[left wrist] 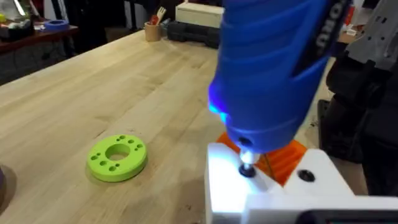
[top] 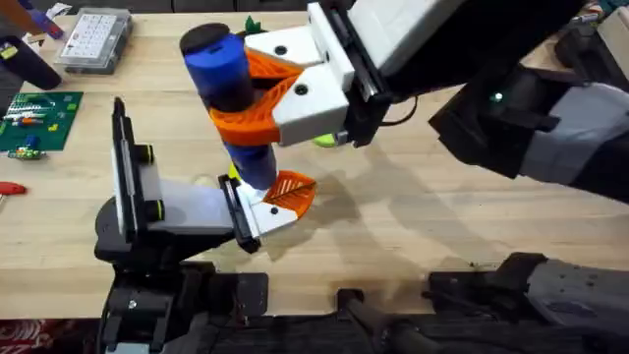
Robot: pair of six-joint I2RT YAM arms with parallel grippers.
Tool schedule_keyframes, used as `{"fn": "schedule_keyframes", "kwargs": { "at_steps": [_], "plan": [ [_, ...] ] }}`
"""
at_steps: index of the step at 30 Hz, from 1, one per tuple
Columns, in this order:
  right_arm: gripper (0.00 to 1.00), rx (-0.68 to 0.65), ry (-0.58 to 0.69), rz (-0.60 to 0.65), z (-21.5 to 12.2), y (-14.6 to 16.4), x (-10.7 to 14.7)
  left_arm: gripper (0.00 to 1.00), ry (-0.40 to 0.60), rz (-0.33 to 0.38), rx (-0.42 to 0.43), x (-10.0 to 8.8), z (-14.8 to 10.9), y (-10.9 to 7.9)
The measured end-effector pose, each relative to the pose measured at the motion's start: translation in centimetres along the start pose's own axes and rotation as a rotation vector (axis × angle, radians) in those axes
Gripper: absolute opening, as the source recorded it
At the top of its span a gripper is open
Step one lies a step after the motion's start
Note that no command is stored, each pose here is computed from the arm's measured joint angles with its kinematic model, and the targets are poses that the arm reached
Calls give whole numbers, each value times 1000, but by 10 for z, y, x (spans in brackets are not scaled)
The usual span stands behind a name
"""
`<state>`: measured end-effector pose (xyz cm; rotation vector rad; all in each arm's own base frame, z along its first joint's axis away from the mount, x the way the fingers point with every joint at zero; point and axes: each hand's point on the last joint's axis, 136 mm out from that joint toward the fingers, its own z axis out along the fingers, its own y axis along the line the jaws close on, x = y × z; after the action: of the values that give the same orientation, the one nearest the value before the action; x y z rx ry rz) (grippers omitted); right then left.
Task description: Pick up the gripper from the table and insert it into the empty holder that is missing its gripper. Then pick up a screw, insert it into the mounting hole, and use the screwdriver to tighten it. Finally, clean up the table by picking up the vegetable and placing it into the bucket.
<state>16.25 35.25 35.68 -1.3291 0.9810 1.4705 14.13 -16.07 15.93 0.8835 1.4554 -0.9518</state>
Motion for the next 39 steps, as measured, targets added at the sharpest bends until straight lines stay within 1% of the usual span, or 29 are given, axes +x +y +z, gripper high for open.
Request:
{"fn": "schedule_keyframes", "kwargs": {
  "at_steps": [4,6,8,10,13,15,17,22,25,28,34,37,39],
  "plan": [
    [39,-5,-24,13,1,-1,-5,16,0,1,0,0,0,0],
    [37,-4,-35,32,2,-4,-15,16,1,-1,1,0,0,0],
    [39,-11,-36,48,2,-7,-36,16,1,0,1,0,0,0],
    [38,-11,-42,39,3,-11,-64,16,1,-1,1,0,0,0],
    [39,-10,-47,-7,1,-9,-104,16,1,-1,1,0,0,0],
    [38,-16,-49,-38,0,-4,-120,16,1,-1,1,0,0,0],
    [37,-25,-48,-61,0,0,-125,16,1,-1,1,0,0,0],
    [37,-28,-9,-20,-1,-3,-112,16,1,0,1,0,0,0],
    [39,-14,26,14,-4,-8,-100,16,1,0,1,0,0,0],
    [37,18,75,65,-11,-17,-82,16,1,0,2,0,0,0],
    [37,171,179,143,-40,-47,-45,16,1,0,2,0,0,0],
    [39,263,254,184,-59,-59,-24,16,1,0,3,0,0,-1],
    [37,332,329,203,-72,-64,-11,16,1,0,3,0,0,-1]
  ]
}}
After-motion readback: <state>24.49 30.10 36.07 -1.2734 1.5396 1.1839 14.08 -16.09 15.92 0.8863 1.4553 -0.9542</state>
